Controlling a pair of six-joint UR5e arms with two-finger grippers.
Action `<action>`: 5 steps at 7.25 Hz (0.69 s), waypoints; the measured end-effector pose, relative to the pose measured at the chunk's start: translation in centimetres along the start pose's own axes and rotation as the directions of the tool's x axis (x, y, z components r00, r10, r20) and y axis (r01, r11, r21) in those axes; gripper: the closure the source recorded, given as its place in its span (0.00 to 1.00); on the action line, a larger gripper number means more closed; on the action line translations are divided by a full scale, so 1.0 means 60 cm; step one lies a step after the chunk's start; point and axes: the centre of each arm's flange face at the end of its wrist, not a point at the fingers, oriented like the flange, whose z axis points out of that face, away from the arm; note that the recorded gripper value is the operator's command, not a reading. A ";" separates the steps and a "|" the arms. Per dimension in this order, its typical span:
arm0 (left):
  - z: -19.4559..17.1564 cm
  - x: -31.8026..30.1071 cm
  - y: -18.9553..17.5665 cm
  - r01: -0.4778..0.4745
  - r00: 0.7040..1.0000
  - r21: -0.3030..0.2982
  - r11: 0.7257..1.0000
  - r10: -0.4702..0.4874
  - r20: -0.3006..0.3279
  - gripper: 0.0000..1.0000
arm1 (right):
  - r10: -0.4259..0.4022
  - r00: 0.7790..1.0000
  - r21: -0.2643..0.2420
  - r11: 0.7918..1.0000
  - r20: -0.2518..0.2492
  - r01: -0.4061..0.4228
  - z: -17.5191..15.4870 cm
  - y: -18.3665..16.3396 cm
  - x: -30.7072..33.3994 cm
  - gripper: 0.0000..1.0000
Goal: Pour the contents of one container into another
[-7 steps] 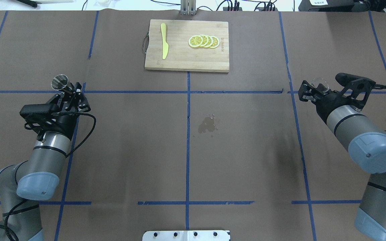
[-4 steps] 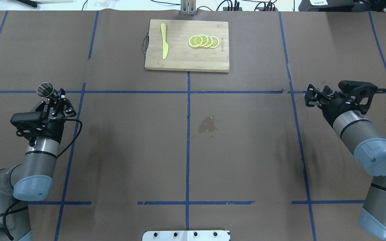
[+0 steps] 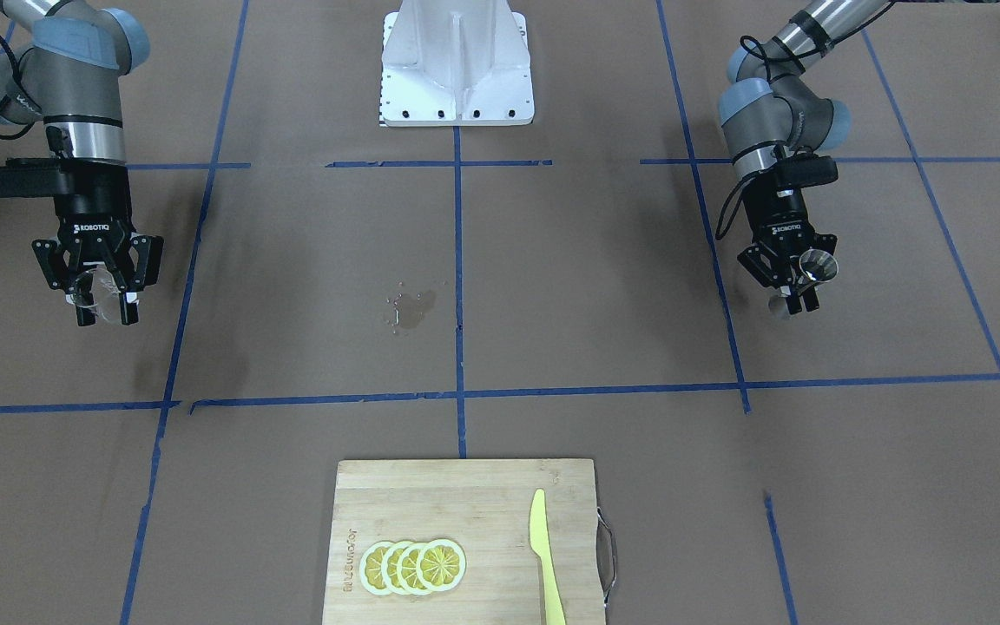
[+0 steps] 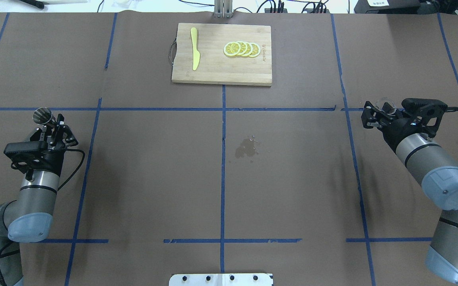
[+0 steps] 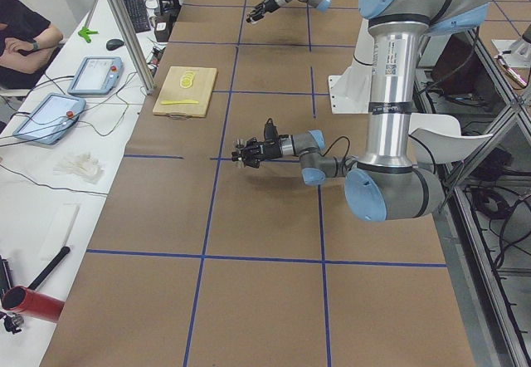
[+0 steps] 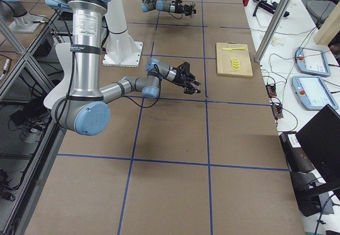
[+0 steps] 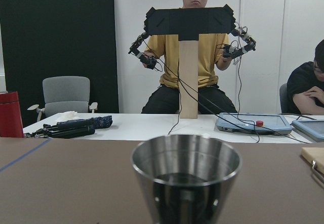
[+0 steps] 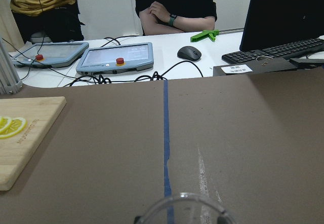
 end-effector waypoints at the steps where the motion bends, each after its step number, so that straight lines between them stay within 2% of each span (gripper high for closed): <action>1: -0.002 -0.006 0.013 0.014 1.000 -0.007 1.000 -0.014 0.001 1.00 | -0.004 1.000 -0.001 1.000 -0.003 0.004 0.002 0.004 0.002 1.00; 5: -0.025 0.004 0.040 0.074 0.997 -0.036 0.997 -0.074 -0.021 1.00 | -0.041 0.999 0.001 0.999 -0.007 0.041 0.005 0.008 0.003 1.00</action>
